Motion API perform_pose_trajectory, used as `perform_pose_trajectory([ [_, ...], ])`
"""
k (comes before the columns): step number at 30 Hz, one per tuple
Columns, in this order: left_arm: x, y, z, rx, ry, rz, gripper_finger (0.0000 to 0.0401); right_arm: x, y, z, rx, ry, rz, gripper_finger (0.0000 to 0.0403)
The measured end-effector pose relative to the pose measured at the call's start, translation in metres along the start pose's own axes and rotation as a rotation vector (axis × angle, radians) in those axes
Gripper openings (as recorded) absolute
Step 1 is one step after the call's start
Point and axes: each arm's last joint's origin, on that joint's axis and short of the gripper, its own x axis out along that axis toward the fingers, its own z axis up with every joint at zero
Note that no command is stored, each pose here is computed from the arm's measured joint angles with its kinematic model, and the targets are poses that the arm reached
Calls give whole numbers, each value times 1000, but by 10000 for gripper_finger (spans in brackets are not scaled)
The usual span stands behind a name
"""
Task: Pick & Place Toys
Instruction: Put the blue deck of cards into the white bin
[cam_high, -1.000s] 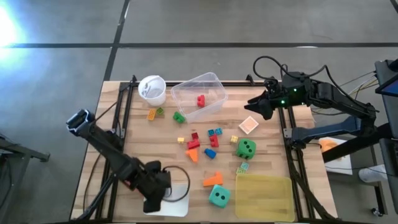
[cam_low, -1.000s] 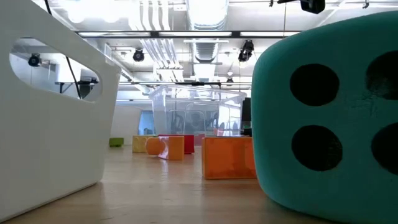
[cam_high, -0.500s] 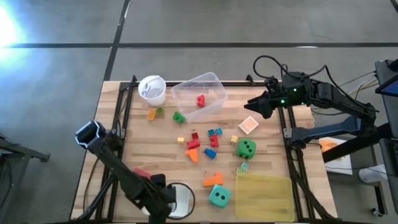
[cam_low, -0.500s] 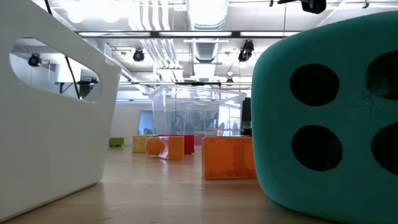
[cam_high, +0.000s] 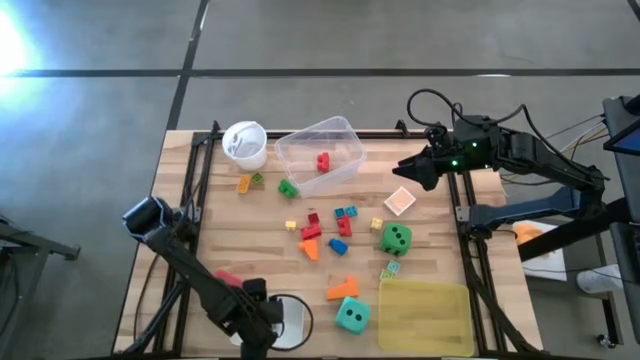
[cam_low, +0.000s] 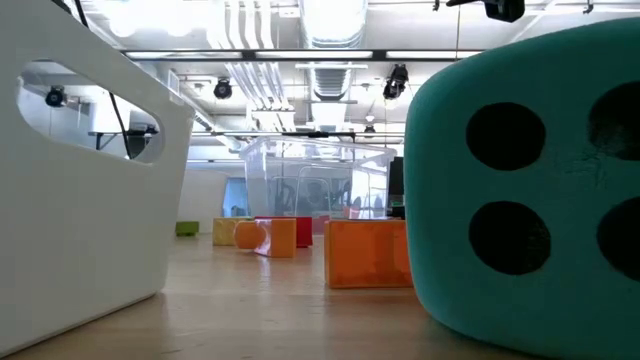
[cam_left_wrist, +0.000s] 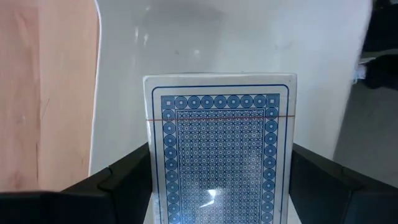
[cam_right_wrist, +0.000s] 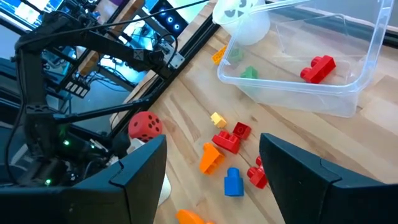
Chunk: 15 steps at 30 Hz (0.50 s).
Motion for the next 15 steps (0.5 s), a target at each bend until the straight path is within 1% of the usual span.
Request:
perform_pose_trajectory([
  [8,6,4,-2,16,-10,24,299,0,0,0,0,0,0,250],
  [15,16,4,-3,56,-48,-9,299,0,0,0,0,0,0,250],
])
